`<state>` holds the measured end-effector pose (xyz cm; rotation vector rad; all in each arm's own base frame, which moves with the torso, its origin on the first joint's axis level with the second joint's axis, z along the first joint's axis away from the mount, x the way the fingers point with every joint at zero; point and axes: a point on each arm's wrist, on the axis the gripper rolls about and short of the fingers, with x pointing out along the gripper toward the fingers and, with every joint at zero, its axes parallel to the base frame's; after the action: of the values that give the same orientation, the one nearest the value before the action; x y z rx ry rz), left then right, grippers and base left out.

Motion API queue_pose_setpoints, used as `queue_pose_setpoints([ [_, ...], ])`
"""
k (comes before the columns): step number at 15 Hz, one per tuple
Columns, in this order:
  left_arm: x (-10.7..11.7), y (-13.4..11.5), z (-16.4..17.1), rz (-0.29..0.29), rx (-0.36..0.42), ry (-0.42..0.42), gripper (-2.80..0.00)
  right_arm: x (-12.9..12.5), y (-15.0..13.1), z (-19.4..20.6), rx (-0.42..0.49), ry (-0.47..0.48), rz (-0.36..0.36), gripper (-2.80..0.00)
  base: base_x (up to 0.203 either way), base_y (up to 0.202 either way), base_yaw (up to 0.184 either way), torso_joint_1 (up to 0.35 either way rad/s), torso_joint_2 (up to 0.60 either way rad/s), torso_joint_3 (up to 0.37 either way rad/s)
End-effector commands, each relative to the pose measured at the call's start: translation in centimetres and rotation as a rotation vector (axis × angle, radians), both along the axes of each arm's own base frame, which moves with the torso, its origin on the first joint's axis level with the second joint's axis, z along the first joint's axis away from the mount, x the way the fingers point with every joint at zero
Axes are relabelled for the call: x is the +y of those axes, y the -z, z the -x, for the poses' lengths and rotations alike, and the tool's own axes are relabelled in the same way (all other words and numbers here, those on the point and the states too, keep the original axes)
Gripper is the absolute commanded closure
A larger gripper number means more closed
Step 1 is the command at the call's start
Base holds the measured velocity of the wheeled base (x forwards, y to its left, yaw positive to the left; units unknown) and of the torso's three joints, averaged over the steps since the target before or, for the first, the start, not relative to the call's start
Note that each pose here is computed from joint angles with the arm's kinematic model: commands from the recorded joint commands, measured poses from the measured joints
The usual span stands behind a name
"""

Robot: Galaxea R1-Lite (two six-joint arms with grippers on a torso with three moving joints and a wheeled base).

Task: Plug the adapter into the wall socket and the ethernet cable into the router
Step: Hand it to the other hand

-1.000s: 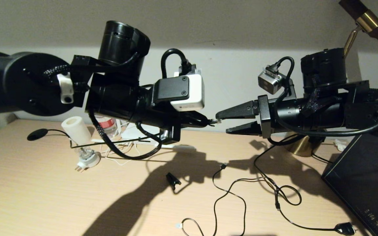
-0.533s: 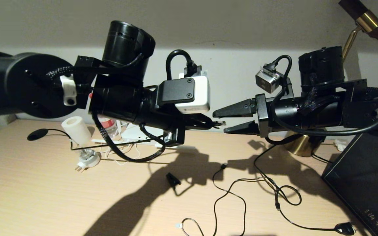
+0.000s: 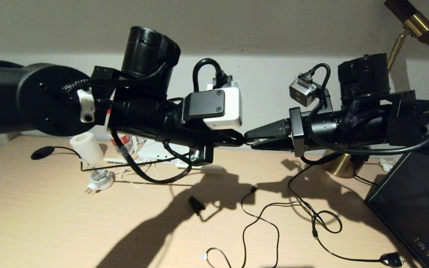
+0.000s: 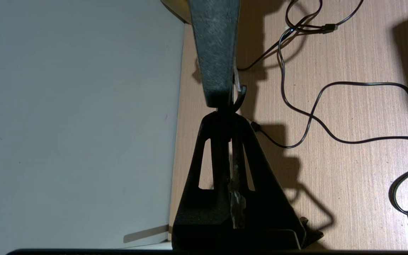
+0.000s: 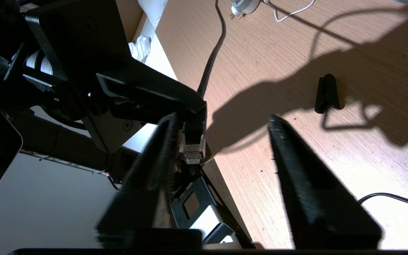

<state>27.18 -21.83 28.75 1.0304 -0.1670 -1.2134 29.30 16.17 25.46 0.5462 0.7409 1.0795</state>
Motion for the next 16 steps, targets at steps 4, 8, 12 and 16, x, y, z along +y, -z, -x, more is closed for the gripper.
queue_pose_setpoints([
  [4, -0.45, 0.61, -0.54, -0.008, 0.007, 0.006, 0.00, 0.26, 0.09, 0.32, 0.009, -0.015, 0.000, 0.00, 0.000, 0.000, 0.000, 0.000, 0.00, 0.000],
  [8, -0.68, 0.90, -0.80, -0.001, 0.009, 0.019, 0.00, 0.38, 0.19, 0.30, 0.012, -0.017, 0.001, 0.00, 0.000, 0.000, 0.000, 0.000, 0.00, 0.000],
  [12, -0.76, 0.96, -0.80, -0.001, 0.009, 0.022, 0.00, 0.32, 0.27, 0.33, 0.018, -0.015, 0.001, 0.00, 0.000, 0.000, 0.000, 0.000, 0.00, 0.000],
  [16, -0.48, 0.70, -0.45, 0.005, 0.002, 0.021, -2.80, 0.24, 0.31, 0.34, 0.033, -0.009, -0.002, 0.00, 0.000, 0.000, 0.000, 0.000, 0.00, 0.000],
])
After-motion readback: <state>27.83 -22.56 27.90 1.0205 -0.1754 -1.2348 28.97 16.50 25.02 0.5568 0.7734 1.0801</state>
